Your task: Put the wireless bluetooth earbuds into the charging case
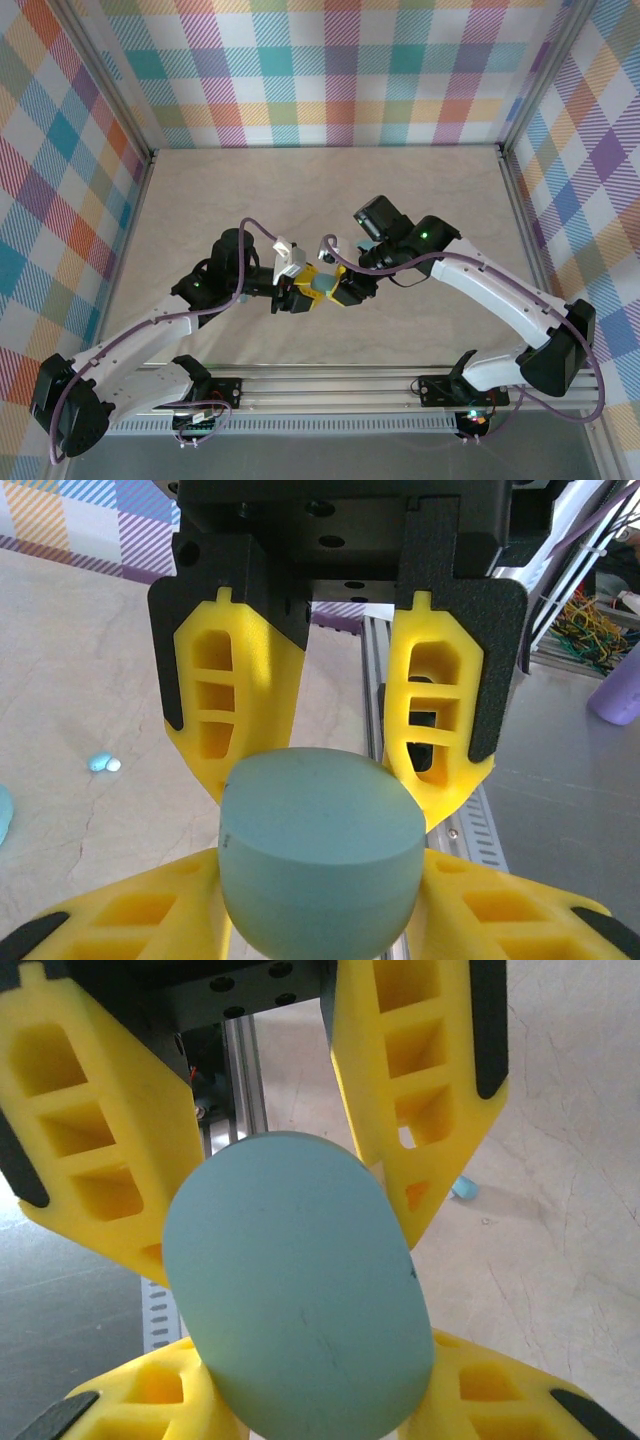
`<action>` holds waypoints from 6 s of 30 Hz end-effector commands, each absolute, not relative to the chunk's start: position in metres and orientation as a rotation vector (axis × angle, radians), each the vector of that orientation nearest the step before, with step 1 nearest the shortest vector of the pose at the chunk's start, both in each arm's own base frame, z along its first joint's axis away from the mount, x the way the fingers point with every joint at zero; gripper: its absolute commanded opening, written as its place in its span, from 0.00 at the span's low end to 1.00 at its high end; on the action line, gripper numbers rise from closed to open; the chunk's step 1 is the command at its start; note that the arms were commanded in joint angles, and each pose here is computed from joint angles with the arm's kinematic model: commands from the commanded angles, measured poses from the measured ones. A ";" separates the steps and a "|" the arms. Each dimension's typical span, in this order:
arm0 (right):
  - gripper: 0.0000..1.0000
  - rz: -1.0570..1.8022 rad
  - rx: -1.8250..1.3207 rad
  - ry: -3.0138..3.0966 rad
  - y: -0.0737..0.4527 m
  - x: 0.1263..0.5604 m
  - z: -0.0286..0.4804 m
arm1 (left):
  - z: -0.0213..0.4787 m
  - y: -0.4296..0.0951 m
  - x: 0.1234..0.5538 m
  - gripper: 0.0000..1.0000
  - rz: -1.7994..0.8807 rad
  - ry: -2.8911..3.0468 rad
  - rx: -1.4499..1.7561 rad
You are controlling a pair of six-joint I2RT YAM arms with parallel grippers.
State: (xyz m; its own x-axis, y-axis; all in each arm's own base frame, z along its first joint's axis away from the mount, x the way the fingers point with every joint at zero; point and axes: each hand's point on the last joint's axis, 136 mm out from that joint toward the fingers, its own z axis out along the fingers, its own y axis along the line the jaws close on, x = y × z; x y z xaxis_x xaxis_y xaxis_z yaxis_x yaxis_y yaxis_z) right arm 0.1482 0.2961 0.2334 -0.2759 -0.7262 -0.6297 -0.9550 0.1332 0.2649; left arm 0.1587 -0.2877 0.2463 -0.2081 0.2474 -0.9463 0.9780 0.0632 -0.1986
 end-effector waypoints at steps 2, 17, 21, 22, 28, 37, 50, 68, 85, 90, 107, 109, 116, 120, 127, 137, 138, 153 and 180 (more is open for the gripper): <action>0.24 0.948 -1.667 2.023 0.301 0.145 0.241 | 0.266 -0.293 0.152 0.44 -1.229 1.483 1.291; 0.24 0.962 -1.662 2.030 0.302 0.144 0.242 | 0.269 -0.292 0.151 0.23 -1.235 1.501 1.280; 0.24 0.952 -1.659 2.015 0.301 0.145 0.244 | 0.268 -0.290 0.150 0.48 -1.219 1.505 1.285; 0.24 0.950 -1.660 2.013 0.301 0.145 0.245 | 0.269 -0.290 0.150 0.52 -1.213 1.503 1.286; 0.23 0.942 -1.664 2.022 0.299 0.144 0.245 | 0.271 -0.289 0.148 0.40 -1.211 1.489 1.298; 0.23 0.967 -1.654 2.009 0.301 0.143 0.248 | 0.267 -0.289 0.147 0.49 -1.220 1.512 1.298; 0.22 0.984 -1.653 2.013 0.302 0.141 0.249 | 0.262 -0.291 0.147 0.48 -1.242 1.531 1.306; 0.22 0.968 -1.669 2.037 0.299 0.141 0.244 | 0.262 -0.293 0.146 0.14 -1.257 1.517 1.323; 0.86 1.029 -1.237 1.781 0.294 0.166 0.307 | 0.266 -0.270 0.154 0.00 -1.231 1.459 0.978; 0.88 1.132 -1.277 1.728 0.307 0.161 0.310 | 0.291 -0.261 0.150 0.00 -1.225 1.416 0.924; 0.91 1.033 -1.269 1.771 0.319 0.184 0.302 | 0.315 -0.264 0.144 0.00 -1.284 1.367 0.927; 0.90 1.002 -1.249 1.778 0.319 0.191 0.303 | 0.312 -0.264 0.144 0.00 -1.279 1.378 0.934; 0.92 0.972 -1.193 1.812 0.323 0.211 0.302 | 0.300 -0.264 0.145 0.00 -1.256 1.414 0.952; 0.92 0.979 -1.175 1.831 0.325 0.218 0.301 | 0.296 -0.263 0.145 0.00 -1.242 1.420 0.957; 0.92 0.989 -1.064 1.911 0.314 0.235 0.298 | 0.289 -0.261 0.143 0.00 -1.232 1.431 0.959; 0.93 1.027 -1.035 1.961 0.316 0.243 0.290 | 0.277 -0.260 0.147 0.00 -1.209 1.465 0.947; 0.93 1.017 -1.030 1.965 0.315 0.245 0.290 | 0.276 -0.260 0.148 0.00 -1.205 1.470 0.942; 0.95 1.066 -1.049 2.004 0.310 0.228 0.281 | 0.245 -0.247 0.188 0.00 -1.027 1.715 0.754; 0.52 0.926 -0.300 2.670 0.290 0.262 0.145 | 0.246 -0.212 0.193 0.00 -0.866 1.829 0.614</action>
